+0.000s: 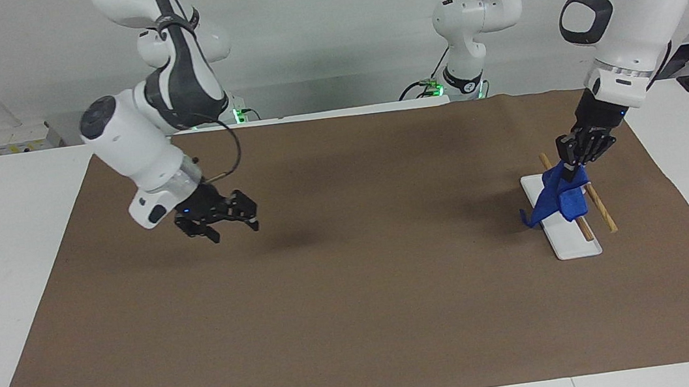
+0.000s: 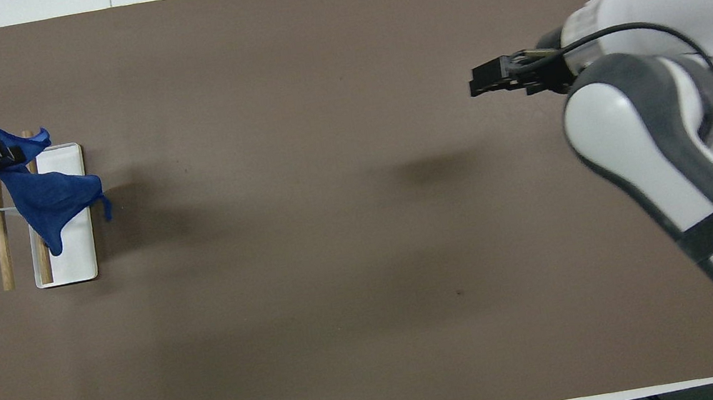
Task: Right arm passes towel to left arm to hang
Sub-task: 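Draw the towel over the rack with the left gripper while the right gripper retracts, then lower the towel onto the rack dowels and open the left gripper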
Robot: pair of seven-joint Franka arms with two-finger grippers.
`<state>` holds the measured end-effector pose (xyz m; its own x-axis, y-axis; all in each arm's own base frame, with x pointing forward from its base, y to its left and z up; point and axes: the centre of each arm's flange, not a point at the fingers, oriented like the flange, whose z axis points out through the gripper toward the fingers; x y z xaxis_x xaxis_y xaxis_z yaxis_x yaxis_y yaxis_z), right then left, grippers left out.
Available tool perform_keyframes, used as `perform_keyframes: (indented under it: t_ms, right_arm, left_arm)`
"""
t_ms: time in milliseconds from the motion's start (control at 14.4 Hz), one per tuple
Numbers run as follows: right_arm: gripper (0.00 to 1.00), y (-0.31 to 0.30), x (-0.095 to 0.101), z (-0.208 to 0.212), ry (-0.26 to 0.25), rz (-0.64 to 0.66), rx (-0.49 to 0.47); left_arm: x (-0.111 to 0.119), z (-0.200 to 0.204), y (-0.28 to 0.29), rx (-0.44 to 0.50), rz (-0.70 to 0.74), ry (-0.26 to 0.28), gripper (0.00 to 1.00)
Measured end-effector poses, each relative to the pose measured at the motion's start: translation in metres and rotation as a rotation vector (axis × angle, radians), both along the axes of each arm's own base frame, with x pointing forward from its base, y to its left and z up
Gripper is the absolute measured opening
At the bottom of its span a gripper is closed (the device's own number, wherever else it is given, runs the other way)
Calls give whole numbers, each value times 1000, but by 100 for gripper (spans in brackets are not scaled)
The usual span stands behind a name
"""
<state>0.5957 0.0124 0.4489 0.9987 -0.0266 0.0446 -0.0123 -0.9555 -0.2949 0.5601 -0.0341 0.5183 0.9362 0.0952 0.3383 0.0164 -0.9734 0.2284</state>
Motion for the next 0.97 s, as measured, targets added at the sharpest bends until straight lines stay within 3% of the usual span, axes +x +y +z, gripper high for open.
perform_keyframes:
  t_ms: [209, 417, 626, 765, 973]
  right_arm:
    - [100, -85, -9, 2, 6, -20, -111]
    - [100, -97, -20, 30, 12, 33, -246]
    - [100, -89, -35, 80, 67, -24, -255]
    - [100, -84, -40, 107, 84, -73, -251]
    - [100, -80, -40, 111, 89, -86, -251]
  left_arm:
    - [9, -10, 15, 31, -31, -31, 2]
    - [23, -11, 37, 67, -75, -63, 2]
    - [45, 3, 46, 107, -148, -114, 2]
    - [55, 5, 59, 175, -281, -154, 2]
    - [56, 4, 87, 241, -434, -189, 2]
